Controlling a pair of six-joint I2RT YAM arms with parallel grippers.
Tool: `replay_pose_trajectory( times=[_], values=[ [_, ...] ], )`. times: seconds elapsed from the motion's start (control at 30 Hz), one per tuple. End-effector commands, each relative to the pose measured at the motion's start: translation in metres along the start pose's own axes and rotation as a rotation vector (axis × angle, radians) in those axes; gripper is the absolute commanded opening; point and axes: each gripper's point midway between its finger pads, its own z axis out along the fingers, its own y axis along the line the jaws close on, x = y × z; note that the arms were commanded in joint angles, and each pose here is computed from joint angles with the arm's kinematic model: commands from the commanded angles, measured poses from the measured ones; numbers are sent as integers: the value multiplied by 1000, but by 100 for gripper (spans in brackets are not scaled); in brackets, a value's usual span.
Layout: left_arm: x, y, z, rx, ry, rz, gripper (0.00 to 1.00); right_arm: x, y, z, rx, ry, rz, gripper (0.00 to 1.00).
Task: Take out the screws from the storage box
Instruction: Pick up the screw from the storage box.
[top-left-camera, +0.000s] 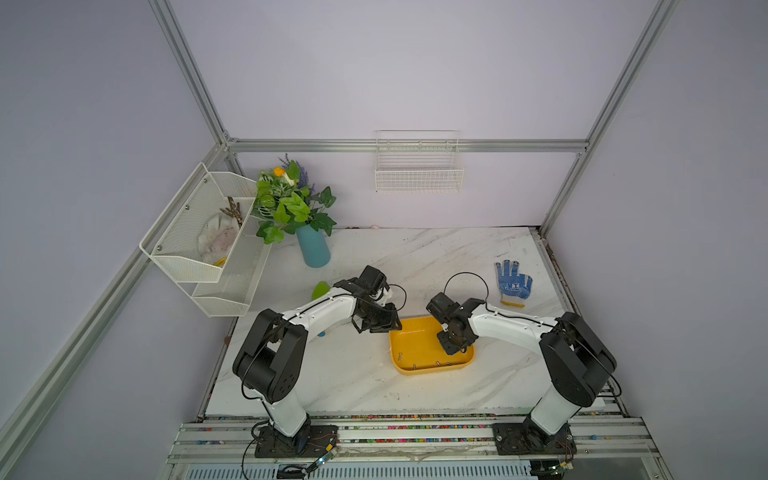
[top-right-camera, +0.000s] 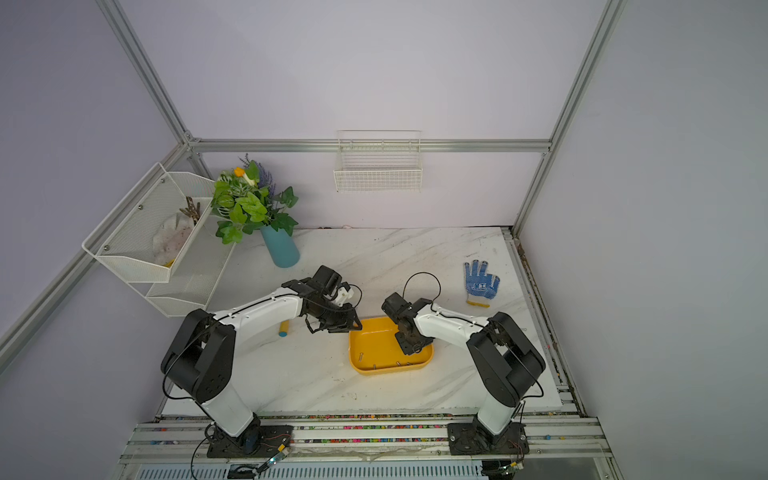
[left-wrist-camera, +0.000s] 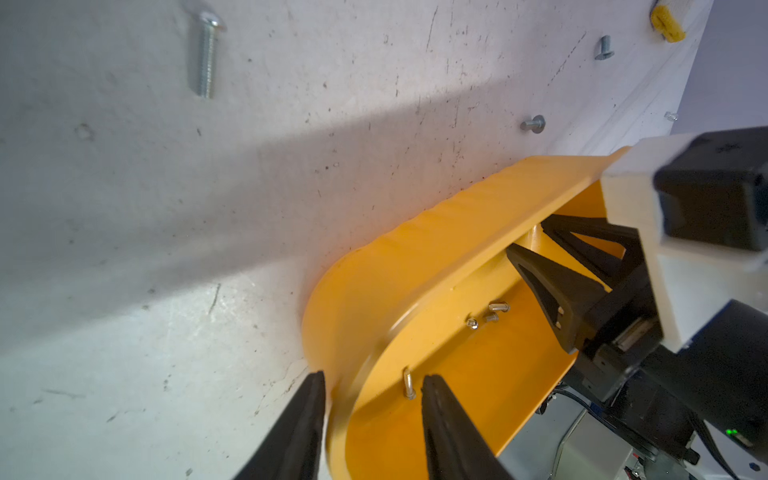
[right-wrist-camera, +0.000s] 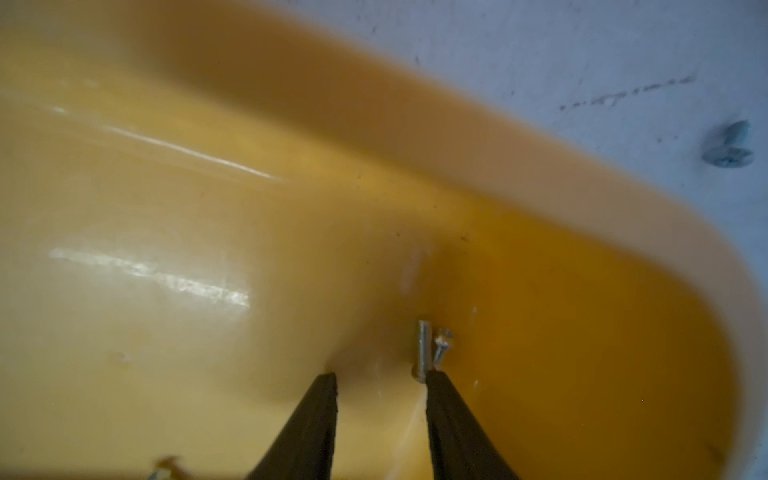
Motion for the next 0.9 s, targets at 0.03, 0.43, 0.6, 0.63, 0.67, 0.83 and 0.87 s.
replay_pose_trajectory(
  times=[0.03,0.43,0.6,0.63,0.67,0.83,0.87],
  values=[
    [13,7,2,-17,28,-11,40,2,-3,11,35,10,32,46],
    [10,6,3,-18,33,-8,37,12,4,25,10,55,47,43],
    [10,5,2,-17,33,-6,37,20,11,29,-26,91,48,40],
    [10,6,2,-18,32,-6,37,20,11,29,-27,91,49,39],
    [10,6,2,-19,32,-4,37,20,12,29,-33,90,50,38],
    [8,5,2,-19,32,-4,37,23,13,27,-47,91,60,34],
    [8,5,2,-19,32,-4,37,23,14,29,-51,94,59,33]
  ],
)
